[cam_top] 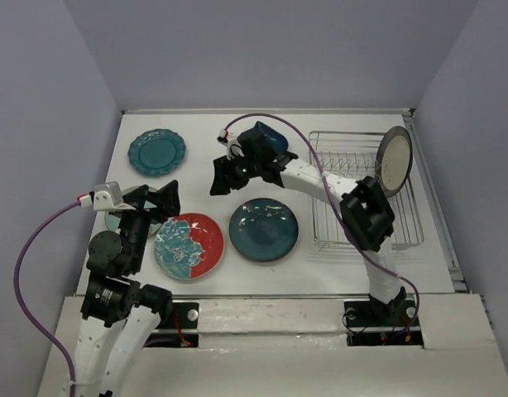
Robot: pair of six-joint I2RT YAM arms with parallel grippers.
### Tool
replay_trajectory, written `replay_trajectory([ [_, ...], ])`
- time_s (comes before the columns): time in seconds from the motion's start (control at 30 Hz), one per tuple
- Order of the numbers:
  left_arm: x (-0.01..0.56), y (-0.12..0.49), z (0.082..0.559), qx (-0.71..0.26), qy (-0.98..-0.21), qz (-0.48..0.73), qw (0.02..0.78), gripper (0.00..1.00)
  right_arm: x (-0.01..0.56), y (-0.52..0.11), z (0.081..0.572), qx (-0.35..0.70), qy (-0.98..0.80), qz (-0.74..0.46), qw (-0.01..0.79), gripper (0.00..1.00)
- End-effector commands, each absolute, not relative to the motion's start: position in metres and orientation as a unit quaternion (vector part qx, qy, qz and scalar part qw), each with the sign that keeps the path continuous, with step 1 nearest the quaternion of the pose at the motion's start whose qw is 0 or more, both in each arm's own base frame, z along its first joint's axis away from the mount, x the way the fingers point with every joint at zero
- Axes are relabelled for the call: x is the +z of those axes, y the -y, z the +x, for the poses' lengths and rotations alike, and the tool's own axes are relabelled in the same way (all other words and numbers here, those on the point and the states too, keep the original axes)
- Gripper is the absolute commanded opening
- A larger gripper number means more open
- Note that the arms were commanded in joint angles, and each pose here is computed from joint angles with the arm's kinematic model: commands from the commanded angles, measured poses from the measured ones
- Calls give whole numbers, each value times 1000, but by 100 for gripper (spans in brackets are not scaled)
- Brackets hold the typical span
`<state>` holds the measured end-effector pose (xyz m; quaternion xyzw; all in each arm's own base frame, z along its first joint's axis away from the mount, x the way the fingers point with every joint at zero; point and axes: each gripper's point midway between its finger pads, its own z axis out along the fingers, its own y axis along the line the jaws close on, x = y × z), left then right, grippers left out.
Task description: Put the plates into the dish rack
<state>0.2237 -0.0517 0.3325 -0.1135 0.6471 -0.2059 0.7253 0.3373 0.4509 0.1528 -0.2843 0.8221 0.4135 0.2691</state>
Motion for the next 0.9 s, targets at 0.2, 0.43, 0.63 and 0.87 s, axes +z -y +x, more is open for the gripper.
replay_trajectory([
  [0.2, 357, 50, 225, -210, -624, -112, 744, 99, 112, -488, 315, 444, -807, -350, 169, 66],
  [0.43, 358, 52, 225, -215, -623, -107, 744, 99, 68, -504, 290, 444, -815, -355, 108, 66],
  [0.63, 358, 52, 224, -217, -622, -106, 745, 99, 42, -513, 266, 472, -806, -354, 42, 63],
  [0.87, 359, 53, 222, -220, -620, -106, 746, 99, 27, -511, 258, 477, -809, -342, 9, 49],
])
